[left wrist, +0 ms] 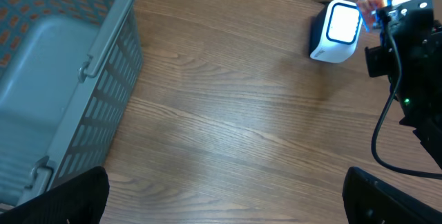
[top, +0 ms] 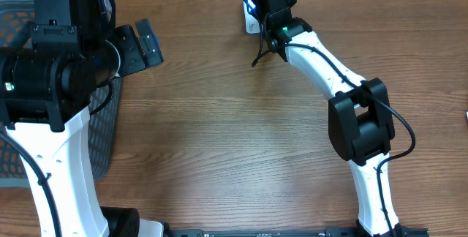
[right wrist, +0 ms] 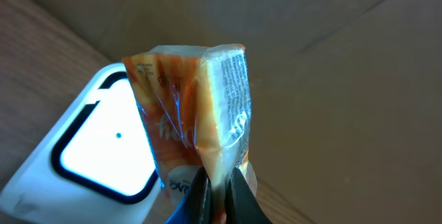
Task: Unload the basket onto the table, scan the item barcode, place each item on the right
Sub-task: 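Hold the Kleenex pack in front of the white scanner, then carry the Kleenex pack off to the right and release it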
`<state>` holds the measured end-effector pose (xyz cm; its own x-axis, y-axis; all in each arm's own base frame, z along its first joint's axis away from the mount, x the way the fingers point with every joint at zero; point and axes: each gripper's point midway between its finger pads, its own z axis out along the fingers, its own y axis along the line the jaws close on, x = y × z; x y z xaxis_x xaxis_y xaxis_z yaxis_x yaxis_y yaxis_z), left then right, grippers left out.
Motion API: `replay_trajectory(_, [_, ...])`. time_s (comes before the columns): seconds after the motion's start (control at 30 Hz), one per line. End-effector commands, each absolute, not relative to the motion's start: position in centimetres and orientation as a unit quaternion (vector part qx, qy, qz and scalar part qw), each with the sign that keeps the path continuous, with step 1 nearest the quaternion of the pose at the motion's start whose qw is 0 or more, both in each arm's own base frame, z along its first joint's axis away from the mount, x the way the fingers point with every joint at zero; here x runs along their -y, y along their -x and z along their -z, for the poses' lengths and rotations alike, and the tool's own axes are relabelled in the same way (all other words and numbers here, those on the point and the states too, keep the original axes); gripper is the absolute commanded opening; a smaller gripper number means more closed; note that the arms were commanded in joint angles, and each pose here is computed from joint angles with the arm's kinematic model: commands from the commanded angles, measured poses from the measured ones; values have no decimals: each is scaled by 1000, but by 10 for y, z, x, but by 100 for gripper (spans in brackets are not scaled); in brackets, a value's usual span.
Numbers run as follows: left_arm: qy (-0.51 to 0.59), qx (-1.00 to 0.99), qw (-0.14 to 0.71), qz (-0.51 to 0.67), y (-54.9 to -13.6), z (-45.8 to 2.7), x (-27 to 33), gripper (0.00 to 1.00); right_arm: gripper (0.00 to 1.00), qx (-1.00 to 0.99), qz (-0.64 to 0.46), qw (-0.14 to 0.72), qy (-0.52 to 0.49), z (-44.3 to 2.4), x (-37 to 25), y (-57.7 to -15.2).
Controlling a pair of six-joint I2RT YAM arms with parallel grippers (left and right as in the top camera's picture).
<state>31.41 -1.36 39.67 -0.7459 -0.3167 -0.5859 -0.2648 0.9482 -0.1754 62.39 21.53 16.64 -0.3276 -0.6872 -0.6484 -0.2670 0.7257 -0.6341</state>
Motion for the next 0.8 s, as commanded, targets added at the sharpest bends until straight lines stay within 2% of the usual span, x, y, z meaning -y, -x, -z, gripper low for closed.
replay_trajectory(0.0, [154,-933,323,35,-315,-397,12,100,4,-783,249,516,240,-195,-200,-627])
replay_trajectory(0.1, [154,-933,323,35,-315,-397,12,100,4,-777,306,539,110,-226,-157,-627])
replay_trajectory(0.2, [154,-933,323,35,-315,-397,12,100,4,-770,348,534,37,-246,-112,-622])
replay_trajectory(0.33, [154,-933,323,35,-315,-397,12,100,4,-755,425,489,-103,-257,-8,-604])
replay_trajectory(0.53, [154,-933,323,35,-315,-397,12,100,4,-802,458,331,-195,-198,131,-548])
replay_trajectory(0.77, [154,-933,323,35,-315,-397,12,100,4,-874,253,200,-364,-111,220,-478])
